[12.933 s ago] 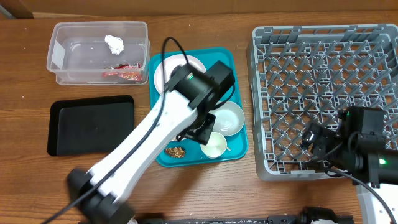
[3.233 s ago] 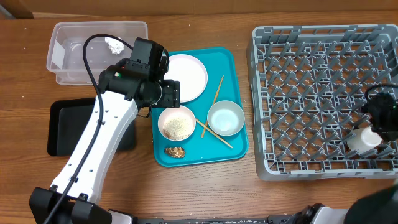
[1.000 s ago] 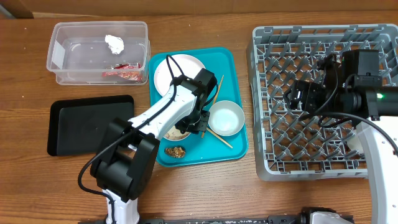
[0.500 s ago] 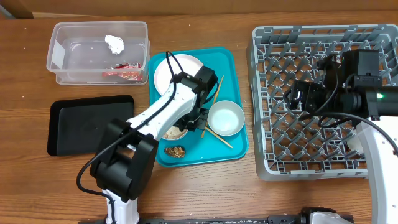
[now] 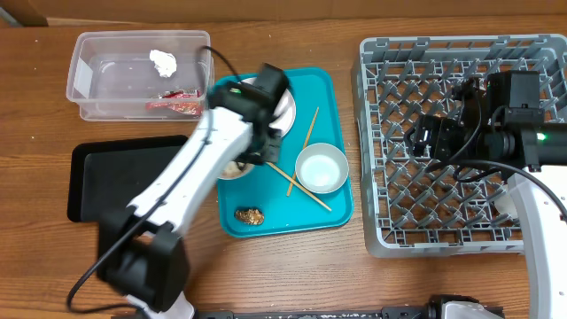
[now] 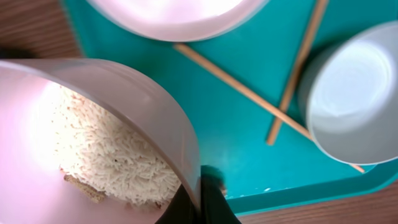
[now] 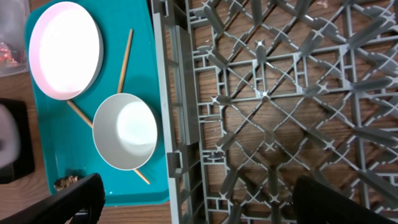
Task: Sort waste into correct bins and load items into the dishwasher
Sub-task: 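Tip the rice bowl over the black tray with the left gripper to dump rice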
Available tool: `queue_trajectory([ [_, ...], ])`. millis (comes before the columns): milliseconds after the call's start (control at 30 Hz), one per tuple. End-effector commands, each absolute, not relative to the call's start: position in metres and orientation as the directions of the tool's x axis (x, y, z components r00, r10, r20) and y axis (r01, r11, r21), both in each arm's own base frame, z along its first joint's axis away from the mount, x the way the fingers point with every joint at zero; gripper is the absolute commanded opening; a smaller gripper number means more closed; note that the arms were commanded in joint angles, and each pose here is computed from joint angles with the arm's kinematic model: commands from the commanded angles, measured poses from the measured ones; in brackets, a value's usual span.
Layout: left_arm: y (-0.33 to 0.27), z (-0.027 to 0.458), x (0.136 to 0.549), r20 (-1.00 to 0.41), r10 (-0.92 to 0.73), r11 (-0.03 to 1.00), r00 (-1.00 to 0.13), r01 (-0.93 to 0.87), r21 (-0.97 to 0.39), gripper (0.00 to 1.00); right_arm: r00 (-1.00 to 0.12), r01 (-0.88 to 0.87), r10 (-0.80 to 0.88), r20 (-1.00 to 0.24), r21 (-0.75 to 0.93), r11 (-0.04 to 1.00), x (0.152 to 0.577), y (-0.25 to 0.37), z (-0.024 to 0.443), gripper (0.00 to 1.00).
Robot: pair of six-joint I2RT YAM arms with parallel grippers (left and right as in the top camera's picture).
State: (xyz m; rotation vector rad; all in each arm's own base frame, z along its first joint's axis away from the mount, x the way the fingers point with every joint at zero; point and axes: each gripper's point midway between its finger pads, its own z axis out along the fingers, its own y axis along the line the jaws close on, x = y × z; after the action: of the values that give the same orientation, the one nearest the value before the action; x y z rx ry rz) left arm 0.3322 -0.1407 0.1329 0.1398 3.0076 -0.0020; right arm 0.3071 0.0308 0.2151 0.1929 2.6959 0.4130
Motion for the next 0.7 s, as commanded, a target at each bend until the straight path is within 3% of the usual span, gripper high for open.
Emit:
queue_trajectory([
  [0,-0.11,0.158,0.342,-0.182,-0.009,0.999,-0.983,-0.003,-0.035,0.04,-0.899,0.069,0.188,-0.395,0.294,0.953,0.309,0.028,0.222,0.98],
  [367,-0.04,0.143,0.357,-0.131,-0.168,0.923,-0.977,-0.108,-0.37,0.04,-0.9,0.07,0.188,-0.394,0.294,0.953,0.309,0.028,0.222,0.98],
  [667,-0.002,0.132,0.356,-0.194,-0.29,0.689,-0.937,-0.063,-0.722,0.04,-0.9,0.07,0.188,-0.394,0.294,0.953,0.309,0.028,0.222,0.98],
])
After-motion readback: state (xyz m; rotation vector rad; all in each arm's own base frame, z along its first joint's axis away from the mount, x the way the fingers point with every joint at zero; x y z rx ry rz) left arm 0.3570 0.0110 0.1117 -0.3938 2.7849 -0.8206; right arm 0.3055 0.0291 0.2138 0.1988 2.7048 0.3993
